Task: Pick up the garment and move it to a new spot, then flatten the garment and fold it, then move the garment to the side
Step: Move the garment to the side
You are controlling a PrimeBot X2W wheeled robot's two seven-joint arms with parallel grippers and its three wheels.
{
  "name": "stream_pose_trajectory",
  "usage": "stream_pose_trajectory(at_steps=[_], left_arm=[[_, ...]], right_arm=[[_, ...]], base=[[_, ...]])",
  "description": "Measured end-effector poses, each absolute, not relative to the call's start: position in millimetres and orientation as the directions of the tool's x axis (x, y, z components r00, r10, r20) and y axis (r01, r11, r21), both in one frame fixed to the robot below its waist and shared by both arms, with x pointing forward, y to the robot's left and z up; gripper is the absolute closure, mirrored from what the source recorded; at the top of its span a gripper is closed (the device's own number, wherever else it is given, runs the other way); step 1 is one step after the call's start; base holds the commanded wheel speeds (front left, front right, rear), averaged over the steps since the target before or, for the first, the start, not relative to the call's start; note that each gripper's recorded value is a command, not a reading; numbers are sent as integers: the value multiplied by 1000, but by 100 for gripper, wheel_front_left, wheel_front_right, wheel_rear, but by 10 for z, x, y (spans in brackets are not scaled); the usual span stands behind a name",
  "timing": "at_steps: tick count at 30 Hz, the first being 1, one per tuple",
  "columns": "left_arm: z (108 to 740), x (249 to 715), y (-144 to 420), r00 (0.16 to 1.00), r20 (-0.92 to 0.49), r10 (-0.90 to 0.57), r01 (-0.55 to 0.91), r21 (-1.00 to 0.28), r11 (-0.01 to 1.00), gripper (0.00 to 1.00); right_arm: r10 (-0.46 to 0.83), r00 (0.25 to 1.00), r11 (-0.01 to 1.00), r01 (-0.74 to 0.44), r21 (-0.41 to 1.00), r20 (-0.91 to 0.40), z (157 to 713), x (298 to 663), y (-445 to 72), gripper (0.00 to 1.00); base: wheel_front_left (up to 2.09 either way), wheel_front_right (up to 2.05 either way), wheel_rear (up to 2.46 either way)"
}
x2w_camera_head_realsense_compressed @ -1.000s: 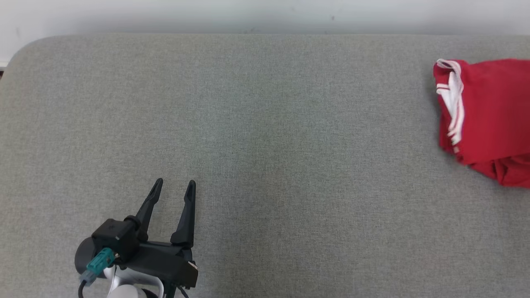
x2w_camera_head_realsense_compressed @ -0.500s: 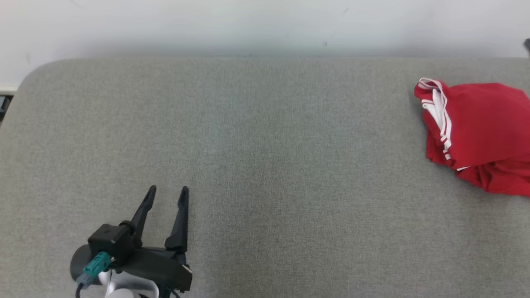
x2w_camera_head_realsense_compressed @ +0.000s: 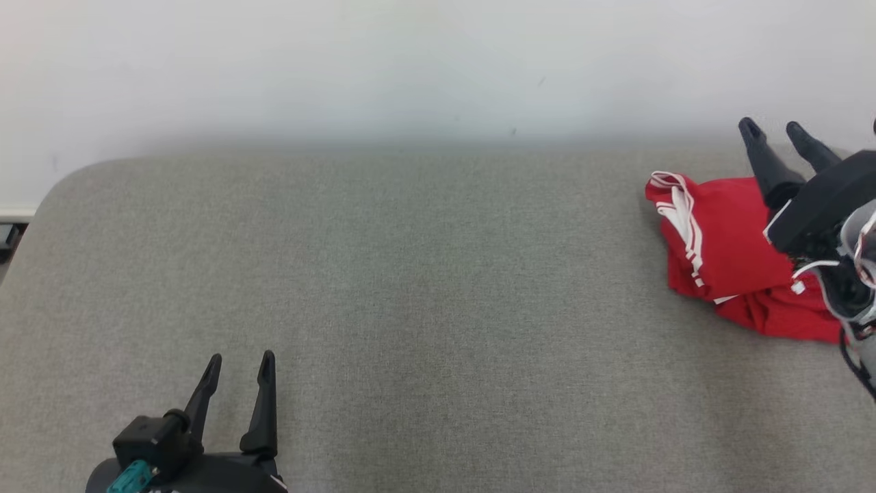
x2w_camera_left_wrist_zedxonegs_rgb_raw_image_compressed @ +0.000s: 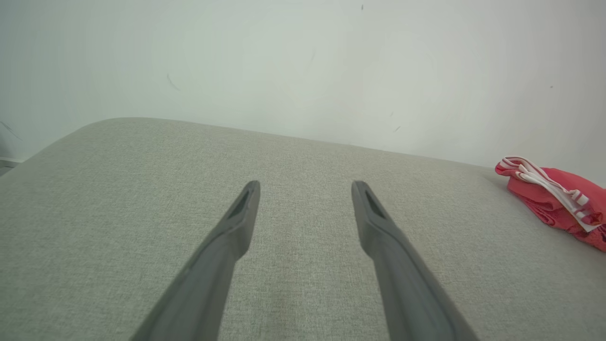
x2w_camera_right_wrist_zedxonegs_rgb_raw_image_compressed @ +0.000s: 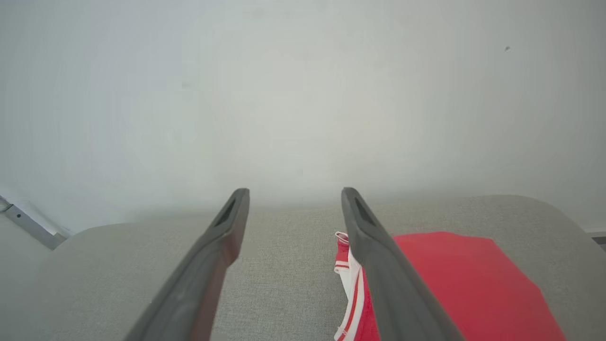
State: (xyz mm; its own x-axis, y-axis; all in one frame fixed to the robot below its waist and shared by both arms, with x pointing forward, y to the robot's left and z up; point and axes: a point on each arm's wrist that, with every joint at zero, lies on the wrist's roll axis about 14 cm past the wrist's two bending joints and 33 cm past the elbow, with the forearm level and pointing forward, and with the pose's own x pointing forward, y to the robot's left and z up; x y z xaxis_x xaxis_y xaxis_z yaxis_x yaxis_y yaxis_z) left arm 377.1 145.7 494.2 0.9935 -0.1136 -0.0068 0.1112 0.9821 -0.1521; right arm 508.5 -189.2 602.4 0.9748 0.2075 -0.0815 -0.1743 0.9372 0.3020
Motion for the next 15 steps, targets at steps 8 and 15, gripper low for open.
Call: stream_pose_trajectory(at_steps=[8, 15], left_arm=[[5020, 3676, 1481, 995, 20, -101, 103, -158, 982, 0], [5073, 3643, 1476, 994, 37, -101, 106, -159, 982, 0]], right_arm=[[146, 983, 950, -170, 261, 107, 6203, 4723, -1987, 0], [91, 984, 961, -127, 247, 154, 5995, 4384, -2090, 0]], base=[[0, 0, 0], [0, 0, 0]])
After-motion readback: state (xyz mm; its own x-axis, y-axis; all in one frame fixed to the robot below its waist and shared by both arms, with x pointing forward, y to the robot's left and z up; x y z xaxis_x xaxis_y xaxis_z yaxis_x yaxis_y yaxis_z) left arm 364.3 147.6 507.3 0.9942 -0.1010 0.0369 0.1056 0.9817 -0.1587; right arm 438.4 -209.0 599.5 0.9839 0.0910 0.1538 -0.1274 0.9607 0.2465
